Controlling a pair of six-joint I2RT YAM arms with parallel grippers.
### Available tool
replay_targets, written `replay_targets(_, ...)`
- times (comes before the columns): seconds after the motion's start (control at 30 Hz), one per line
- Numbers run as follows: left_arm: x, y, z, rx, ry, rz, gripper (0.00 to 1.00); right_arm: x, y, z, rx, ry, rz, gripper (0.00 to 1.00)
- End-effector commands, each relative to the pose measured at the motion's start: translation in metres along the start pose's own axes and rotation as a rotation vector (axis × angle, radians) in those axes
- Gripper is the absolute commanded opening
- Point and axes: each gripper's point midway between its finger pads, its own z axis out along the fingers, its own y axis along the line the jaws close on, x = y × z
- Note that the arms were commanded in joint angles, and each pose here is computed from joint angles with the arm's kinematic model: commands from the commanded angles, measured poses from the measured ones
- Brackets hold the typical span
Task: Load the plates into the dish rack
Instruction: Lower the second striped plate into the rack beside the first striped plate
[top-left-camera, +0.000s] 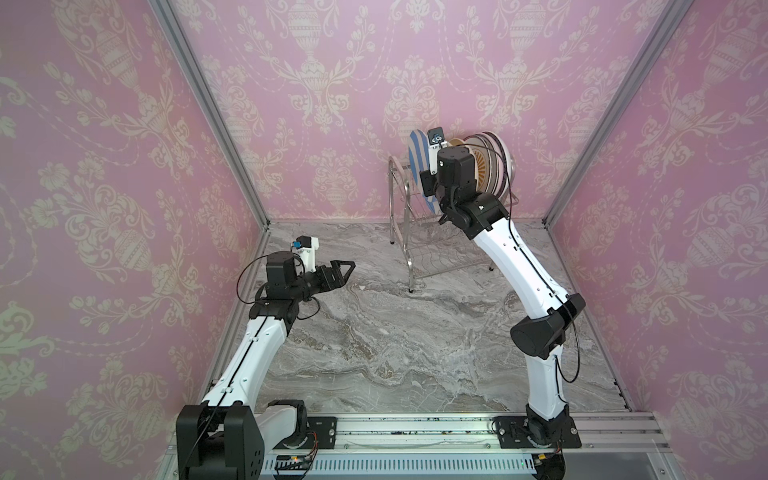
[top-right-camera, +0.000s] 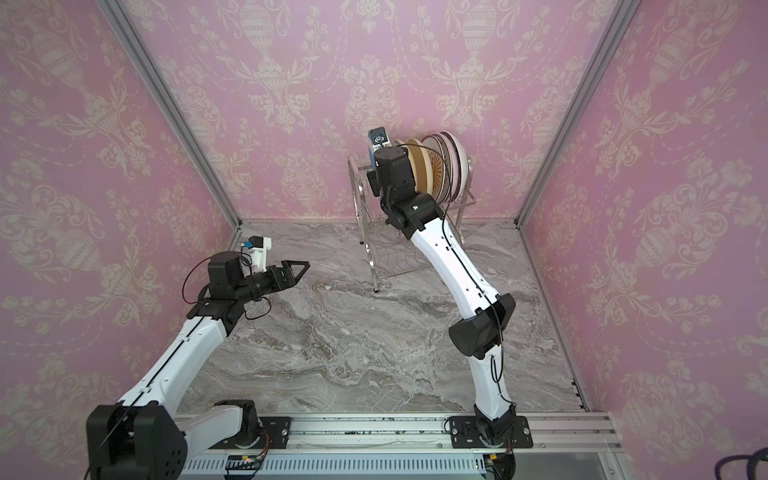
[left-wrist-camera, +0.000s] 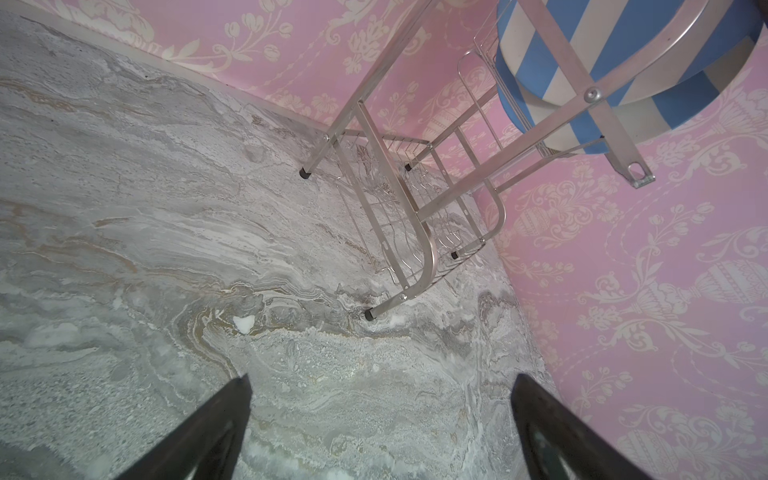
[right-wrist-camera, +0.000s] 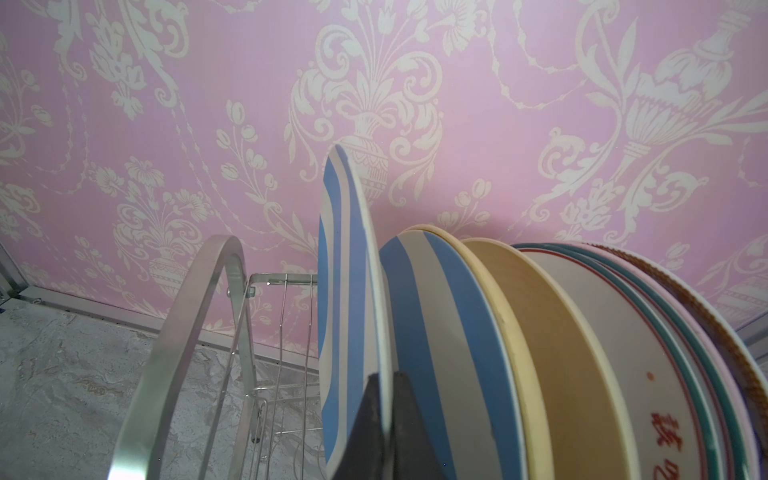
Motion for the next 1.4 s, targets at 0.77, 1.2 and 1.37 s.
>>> replay_targets(0.77, 0.011, 0.001, -0.004, -0.013, 0.018, 0.029, 0.99, -0.006, -0.004, -0.017, -0.034, -0.02, 0.099, 0.0)
replay_targets(1.2, 0.013, -0.001, -0.008, -0.016, 0.017, 0.04, 0.99, -0.001, -0.007, -0.026, 0.01, 0.0, 0.064, 0.11)
replay_targets(1.37, 0.014, -0.002, -0.011, -0.02, 0.015, 0.045, 0.99, -0.002, -0.009, -0.028, 0.019, 0.0, 0.057, 0.19)
